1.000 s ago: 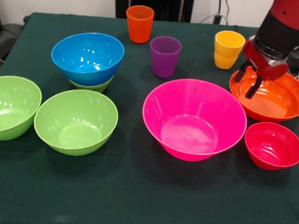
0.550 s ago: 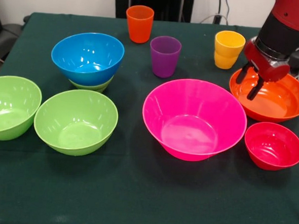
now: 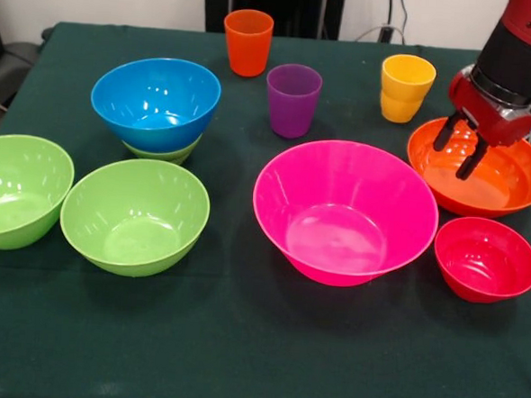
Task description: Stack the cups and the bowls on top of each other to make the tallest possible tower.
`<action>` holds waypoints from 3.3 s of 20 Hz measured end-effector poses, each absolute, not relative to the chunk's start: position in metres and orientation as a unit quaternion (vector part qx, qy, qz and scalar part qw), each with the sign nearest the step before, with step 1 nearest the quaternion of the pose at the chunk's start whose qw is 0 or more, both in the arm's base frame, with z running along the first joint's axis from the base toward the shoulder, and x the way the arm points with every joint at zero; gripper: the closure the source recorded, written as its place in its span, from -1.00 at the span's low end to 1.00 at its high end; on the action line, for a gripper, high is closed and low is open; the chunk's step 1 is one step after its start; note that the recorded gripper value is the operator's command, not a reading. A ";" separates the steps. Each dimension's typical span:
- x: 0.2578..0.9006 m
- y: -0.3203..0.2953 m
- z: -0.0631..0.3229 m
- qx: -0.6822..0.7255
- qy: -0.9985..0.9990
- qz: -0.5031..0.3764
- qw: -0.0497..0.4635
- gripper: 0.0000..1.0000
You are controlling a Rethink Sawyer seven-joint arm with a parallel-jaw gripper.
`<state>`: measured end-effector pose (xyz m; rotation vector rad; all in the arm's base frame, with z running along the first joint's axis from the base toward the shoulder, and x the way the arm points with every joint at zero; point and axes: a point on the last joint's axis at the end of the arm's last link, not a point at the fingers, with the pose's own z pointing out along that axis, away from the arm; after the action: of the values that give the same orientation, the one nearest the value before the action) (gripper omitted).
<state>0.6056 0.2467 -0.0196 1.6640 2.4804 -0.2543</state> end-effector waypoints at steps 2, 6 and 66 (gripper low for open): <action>0.607 0.246 -0.018 0.544 0.831 -0.086 0.077 -1.00; 0.615 0.236 -0.011 0.509 0.852 -0.091 0.088 -1.00; 0.619 0.217 -0.052 0.618 0.779 -0.091 0.054 -1.00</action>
<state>0.6193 0.2171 -0.0523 1.8788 2.3665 -0.2772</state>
